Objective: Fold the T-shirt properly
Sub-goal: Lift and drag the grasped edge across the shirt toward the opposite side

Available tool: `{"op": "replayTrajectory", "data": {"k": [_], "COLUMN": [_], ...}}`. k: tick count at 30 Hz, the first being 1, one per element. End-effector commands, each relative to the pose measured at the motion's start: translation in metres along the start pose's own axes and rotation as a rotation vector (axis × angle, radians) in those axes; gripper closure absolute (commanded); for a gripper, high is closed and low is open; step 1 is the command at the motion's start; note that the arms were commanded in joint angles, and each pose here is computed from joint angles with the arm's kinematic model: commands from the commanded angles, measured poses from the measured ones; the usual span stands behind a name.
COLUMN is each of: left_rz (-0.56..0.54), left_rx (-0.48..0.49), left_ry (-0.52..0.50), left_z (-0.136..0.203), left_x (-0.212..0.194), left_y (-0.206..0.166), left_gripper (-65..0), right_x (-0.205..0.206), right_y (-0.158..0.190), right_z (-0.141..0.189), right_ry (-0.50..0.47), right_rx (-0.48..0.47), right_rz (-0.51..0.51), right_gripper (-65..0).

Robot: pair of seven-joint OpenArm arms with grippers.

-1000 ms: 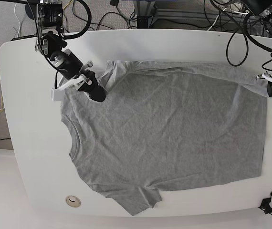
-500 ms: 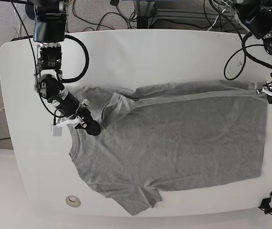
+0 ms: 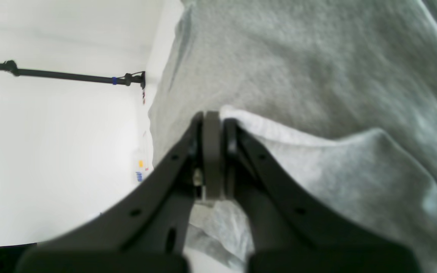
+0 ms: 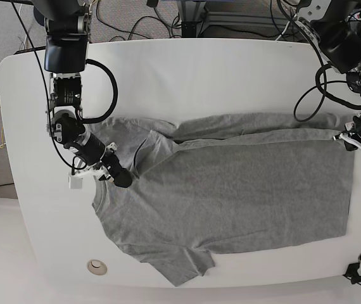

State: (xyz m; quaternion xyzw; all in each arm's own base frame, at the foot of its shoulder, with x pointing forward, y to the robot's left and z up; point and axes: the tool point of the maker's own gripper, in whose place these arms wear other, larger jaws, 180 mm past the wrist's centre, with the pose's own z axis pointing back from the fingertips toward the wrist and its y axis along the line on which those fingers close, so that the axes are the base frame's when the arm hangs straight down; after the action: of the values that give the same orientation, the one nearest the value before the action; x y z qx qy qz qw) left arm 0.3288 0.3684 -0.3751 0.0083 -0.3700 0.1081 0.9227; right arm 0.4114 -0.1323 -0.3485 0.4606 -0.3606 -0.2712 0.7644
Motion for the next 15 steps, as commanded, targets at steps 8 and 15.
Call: {"op": "replayTrajectory", "data": {"k": [8, 15], "left_rz": [0.027, -0.058], "left_rx": [-0.014, -0.056], "left_ry": [-0.085, -0.126], "left_z": [-0.006, -0.019], "left_x": [0.040, 0.058], "left_y": [0.011, -0.007], "left_gripper": [0.0, 0.0], "right_x": [0.039, 0.057], "right_y": [0.011, 0.030], "right_z": [-0.018, -0.022], "right_ry": [-0.043, -0.077], "right_rx": [-0.001, 0.030], "right_rz": [0.034, 0.057], "right_gripper": [0.0, 0.0]}}
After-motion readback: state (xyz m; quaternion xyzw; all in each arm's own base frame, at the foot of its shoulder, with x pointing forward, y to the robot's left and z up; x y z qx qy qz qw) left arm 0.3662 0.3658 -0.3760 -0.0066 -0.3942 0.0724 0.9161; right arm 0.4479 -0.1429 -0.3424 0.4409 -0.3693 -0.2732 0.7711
